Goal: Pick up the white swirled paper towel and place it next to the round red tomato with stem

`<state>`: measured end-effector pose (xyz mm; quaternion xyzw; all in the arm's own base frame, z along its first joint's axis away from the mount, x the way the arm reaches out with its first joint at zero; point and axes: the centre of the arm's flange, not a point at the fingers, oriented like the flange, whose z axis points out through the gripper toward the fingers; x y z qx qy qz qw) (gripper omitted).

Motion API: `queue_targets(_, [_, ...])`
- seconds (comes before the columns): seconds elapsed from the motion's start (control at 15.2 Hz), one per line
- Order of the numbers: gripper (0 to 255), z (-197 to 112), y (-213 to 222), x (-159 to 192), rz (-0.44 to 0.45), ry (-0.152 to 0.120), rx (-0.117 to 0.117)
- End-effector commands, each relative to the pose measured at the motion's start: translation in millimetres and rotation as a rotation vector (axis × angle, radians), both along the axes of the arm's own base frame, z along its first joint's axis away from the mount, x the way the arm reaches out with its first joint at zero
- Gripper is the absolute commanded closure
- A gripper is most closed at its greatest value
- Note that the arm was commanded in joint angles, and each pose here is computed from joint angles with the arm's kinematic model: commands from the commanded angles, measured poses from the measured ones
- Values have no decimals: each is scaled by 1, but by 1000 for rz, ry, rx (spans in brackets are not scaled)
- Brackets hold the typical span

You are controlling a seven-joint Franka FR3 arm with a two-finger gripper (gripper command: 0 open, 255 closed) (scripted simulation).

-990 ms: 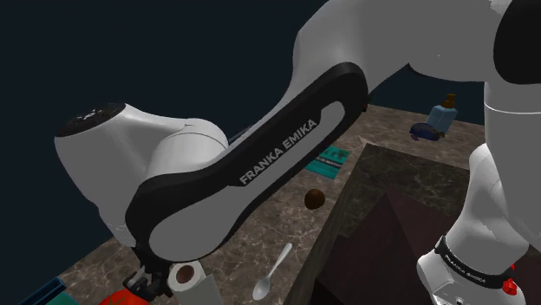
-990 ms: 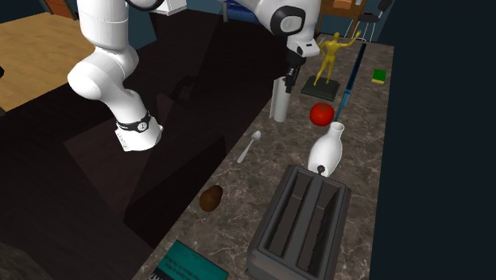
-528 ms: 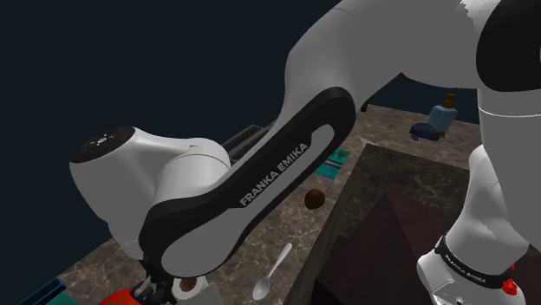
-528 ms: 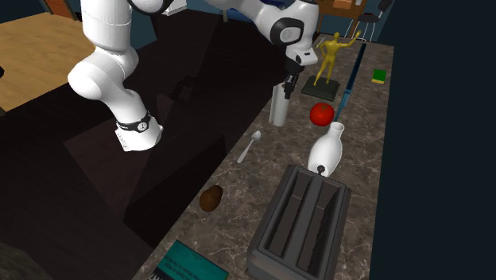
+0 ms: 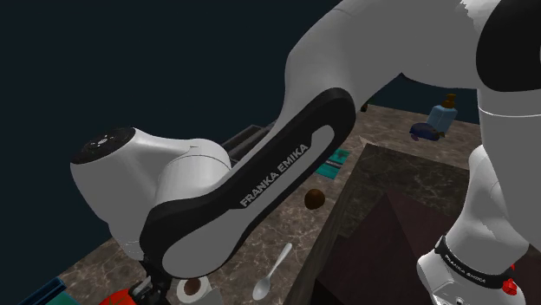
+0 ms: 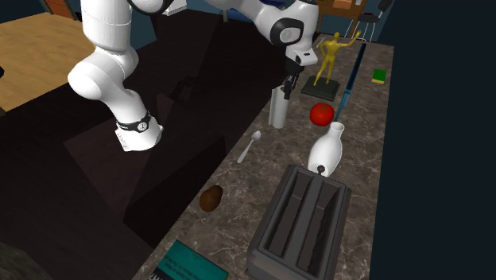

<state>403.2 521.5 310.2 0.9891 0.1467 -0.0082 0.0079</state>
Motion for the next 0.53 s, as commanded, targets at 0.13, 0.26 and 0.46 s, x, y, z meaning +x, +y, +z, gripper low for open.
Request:
queue_targets(0.13, [0,0,0,0,0,0,0])
queue_targets(0.26, [0,13,0,0,0,0,0])
queue_targets(0.46, [0,50,1,1,0,0,0])
